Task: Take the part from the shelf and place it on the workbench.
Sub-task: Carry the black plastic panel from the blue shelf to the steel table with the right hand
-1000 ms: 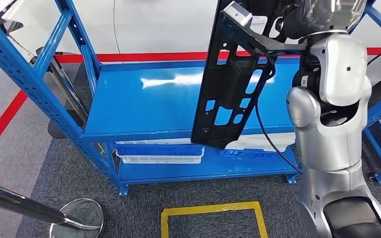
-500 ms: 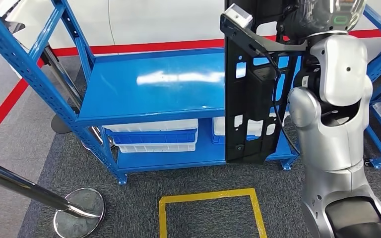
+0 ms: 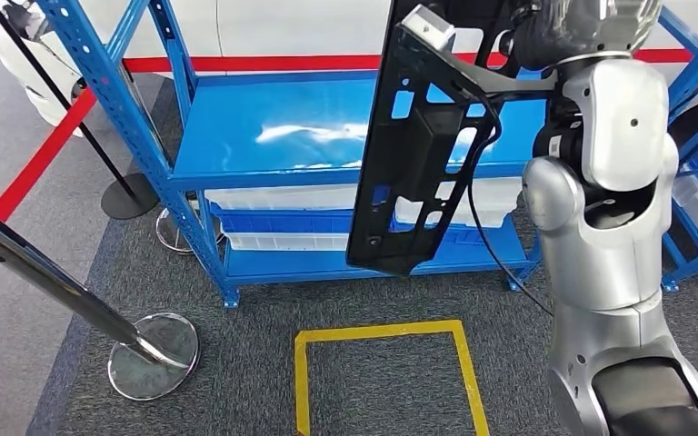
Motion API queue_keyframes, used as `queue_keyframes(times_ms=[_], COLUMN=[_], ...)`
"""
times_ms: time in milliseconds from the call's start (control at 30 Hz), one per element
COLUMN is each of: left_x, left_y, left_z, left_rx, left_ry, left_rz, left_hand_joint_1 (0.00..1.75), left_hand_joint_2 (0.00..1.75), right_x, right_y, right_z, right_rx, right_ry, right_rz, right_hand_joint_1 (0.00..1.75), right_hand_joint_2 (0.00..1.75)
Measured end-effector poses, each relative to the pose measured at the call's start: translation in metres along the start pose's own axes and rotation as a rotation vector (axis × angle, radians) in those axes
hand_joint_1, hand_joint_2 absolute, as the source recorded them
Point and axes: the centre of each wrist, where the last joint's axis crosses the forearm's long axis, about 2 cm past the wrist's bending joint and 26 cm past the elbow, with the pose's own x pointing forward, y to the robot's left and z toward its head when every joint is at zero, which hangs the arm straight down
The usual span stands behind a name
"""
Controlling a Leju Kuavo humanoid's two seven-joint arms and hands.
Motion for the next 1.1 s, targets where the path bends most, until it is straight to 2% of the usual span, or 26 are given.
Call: queue_keyframes(times_ms=[767,1100], left_x=[-0.0006,-0.0021], left_y=[0.0022,0.0027], left_z=[0.0031,0.0044], left_rx=[0.001,-0.002], left_ry=[-0.012,-0.005], left_rz=[0.018,0.024], left_hand_joint_1=[0.00,0.00], left_hand_joint_2=[1.75,1.75], right_x=[0.0049,0.0056], right_y=[-0.0057,-0.0002], right_z=[-0.0052,-0.0047], right_rx=[-0.013,0.006], right_ry=[-0.011,-0.015], right_rz=[-0.005,-0.004], right_hand_joint_1=[1.75,1.75], right_hand_joint_2=[1.75,1.75])
